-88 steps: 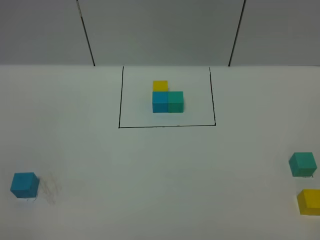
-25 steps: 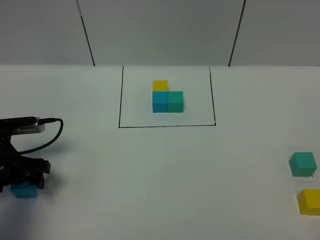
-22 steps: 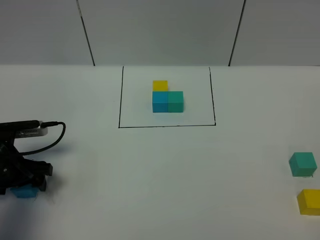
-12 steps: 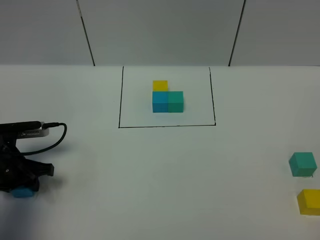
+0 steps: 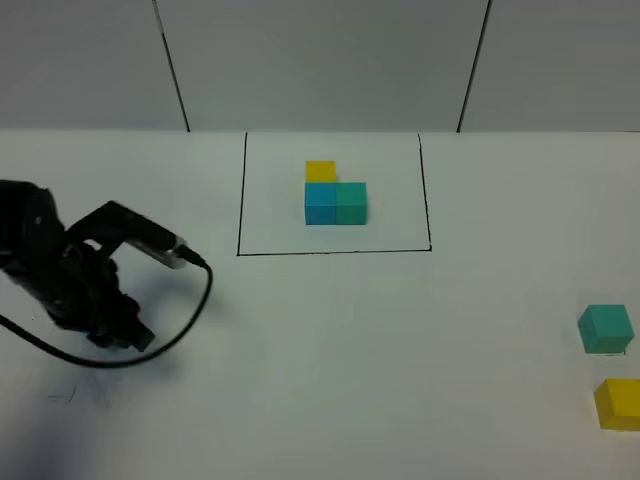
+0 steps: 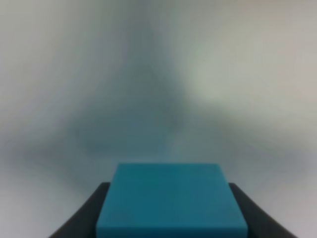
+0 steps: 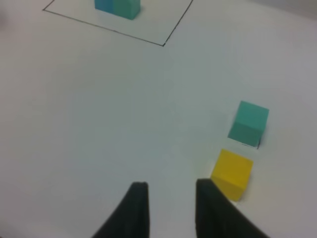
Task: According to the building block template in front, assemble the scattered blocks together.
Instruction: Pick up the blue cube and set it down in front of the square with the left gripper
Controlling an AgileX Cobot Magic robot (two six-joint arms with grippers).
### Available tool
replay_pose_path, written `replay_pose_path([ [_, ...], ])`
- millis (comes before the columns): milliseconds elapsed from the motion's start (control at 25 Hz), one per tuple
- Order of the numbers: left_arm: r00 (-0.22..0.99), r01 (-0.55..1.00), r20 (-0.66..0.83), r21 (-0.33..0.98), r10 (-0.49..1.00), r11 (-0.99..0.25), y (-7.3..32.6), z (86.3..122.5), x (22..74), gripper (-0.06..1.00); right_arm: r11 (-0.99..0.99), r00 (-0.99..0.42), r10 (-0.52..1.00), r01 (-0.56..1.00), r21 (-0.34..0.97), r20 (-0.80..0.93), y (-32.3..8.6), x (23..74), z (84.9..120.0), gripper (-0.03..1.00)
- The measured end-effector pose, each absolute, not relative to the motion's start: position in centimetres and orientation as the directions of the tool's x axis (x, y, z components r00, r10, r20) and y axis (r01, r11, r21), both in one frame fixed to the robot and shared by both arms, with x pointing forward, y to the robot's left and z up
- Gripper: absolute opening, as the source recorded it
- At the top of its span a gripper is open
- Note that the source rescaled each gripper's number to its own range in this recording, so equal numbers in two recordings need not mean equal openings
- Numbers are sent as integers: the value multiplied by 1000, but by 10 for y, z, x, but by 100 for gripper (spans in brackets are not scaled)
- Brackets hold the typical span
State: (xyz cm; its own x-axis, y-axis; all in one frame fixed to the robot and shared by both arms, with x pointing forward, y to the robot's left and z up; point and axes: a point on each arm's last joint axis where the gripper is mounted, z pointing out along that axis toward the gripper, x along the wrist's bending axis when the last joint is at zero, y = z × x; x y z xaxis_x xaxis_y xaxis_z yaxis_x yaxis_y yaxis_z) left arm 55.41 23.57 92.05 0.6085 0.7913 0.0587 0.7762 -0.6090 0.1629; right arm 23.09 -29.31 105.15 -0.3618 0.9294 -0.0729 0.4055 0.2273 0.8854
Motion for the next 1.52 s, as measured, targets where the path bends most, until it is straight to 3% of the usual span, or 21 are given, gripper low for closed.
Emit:
replay_pose_path([
  [120,848,509,57,196,528,-838,193,932,552,0,227,-362,929,406,885,-73,-293,231,1051,0],
  [200,944,303,64,227,325,-925,165,937,545,0,227,-362,929,406,885,-73,-293,231,1051,0],
  [280,977,168,85,274,198,-947,139,941,540,0,227,-362,929,406,885,-73,-293,231,1051,0],
  [480,992,6,116,328,46,-945,99,940,541,0,227,-362,929,406,885,-73,-293,231,1051,0],
  [760,999,-43,31,275,-36,-961,60,916,553,0,227,-362,929,406,885,-73,-293,231,1051,0],
  [1040,997,-58,46,61,-55,-996,28,907,564,0,227,-362,929,406,885,-73,-293,231,1051,0],
  [1520,997,-75,-24,79,-77,-994,18,896,563,0,227,-362,929,406,885,-73,-293,231,1051,0],
])
